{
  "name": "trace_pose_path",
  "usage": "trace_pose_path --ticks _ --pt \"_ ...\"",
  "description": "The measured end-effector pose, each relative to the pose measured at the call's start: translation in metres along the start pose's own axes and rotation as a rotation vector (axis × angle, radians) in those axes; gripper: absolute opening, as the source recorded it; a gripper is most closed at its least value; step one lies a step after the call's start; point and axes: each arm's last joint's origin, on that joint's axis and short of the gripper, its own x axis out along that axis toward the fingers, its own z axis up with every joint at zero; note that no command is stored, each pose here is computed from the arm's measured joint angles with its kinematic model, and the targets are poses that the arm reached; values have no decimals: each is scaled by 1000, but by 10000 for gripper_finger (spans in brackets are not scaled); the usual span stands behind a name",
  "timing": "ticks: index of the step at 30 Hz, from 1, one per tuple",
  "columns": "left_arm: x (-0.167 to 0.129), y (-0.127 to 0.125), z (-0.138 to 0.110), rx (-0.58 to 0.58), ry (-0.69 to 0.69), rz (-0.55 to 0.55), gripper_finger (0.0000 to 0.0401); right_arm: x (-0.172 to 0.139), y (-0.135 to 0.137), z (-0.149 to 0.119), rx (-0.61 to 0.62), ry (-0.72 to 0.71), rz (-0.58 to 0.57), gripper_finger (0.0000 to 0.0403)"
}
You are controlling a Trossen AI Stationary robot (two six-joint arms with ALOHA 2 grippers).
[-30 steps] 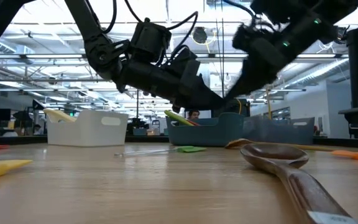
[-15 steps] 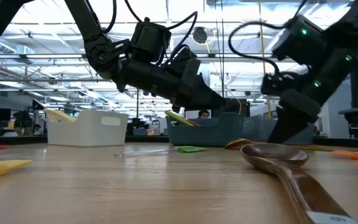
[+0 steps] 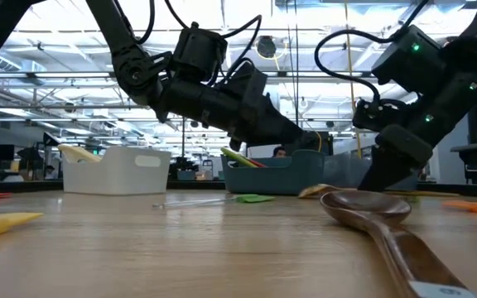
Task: Pick & Place Kitchen Items
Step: Put the gold serving spoon into the blue bin
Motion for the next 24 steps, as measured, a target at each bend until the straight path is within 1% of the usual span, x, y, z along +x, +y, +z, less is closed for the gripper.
trace_pose_path --ticks 2,5,6,9,11,13,16,19,21,24 --pt "0 -3 -1 -10 3 -12 140 0 2 4 3 -47 33 23" --pt "1 -9 -2 -22 6 -29 140 -4 8 19 21 -188 96 21" --pt "1 -12 -2 -33 6 -35 140 -6 9 24 24 -231 101 18" --pt "1 -21 0 -31 -29 -63 140 -14 10 36 25 -376 61 16" --pt "1 -30 3 -1 -65 -90 140 -24 11 48 23 -500 59 16" --pt "1 -39 6 27 -111 -118 140 -33 10 58 21 -591 71 16" --pt "-4 -52 18 68 -181 -153 140 -46 9 65 -3 -669 78 19" --pt "-13 -61 35 133 -232 -156 140 -61 8 72 -34 -747 83 17" --pt "-20 -65 47 168 -260 -145 140 -69 9 75 -54 -792 130 17" --pt "-27 -67 59 222 -297 -140 140 -81 13 83 -93 -904 266 19"
